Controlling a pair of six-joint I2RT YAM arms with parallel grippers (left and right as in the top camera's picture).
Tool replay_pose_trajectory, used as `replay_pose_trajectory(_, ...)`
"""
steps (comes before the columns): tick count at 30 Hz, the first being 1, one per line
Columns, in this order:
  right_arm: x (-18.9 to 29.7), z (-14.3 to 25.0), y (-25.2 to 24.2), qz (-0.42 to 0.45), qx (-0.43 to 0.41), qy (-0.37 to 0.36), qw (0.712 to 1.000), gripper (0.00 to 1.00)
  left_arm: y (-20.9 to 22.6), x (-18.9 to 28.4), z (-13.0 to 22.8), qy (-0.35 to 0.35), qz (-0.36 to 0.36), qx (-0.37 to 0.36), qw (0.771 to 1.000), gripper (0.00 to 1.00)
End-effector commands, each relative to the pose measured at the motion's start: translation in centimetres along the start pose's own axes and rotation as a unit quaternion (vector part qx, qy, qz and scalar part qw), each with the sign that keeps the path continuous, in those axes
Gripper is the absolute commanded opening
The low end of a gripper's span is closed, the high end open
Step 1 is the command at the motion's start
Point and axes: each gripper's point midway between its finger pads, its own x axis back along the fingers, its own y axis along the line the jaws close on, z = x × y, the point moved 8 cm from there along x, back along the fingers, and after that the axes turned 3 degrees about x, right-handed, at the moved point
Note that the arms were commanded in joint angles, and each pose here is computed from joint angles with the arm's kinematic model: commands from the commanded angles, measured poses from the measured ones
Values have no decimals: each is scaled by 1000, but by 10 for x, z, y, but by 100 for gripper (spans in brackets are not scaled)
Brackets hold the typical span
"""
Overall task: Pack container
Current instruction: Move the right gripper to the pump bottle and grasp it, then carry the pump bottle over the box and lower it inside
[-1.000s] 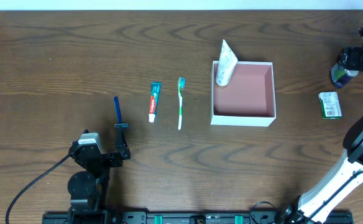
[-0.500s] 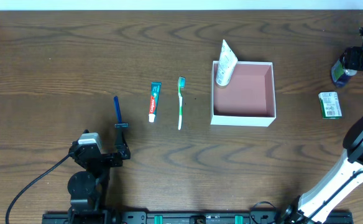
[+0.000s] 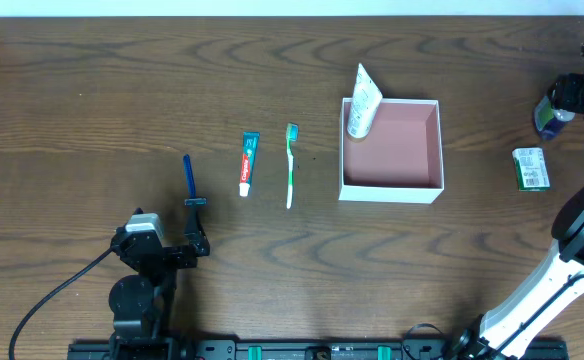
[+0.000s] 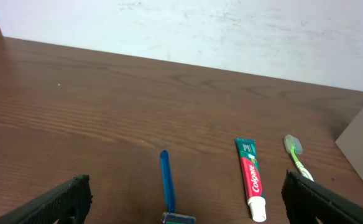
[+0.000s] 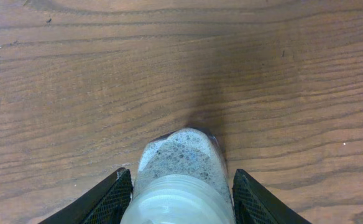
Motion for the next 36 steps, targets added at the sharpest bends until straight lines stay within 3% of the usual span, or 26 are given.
replay_pose_trajectory(1,49,-29,9,10,8,-60,998,34,2,-2,11,21,1,-6,1000,98)
replay_pose_trajectory(13,170,-66,87,-73,27,-180,981,32,2,-2,11,21,1,-6,1000,98)
replay_pose_trajectory(18,200,-64,139,-136,35,-182,973,32,2,-2,11,21,1,-6,1000,98)
replay_pose_trajectory(27,187,-45,223,-201,64,-103,972,34,2,-2,11,21,1,-6,1000,98)
replay_pose_trajectory(36,166,-32,279,-187,71,-58,978,37,2,-2,11,21,1,-6,1000,98)
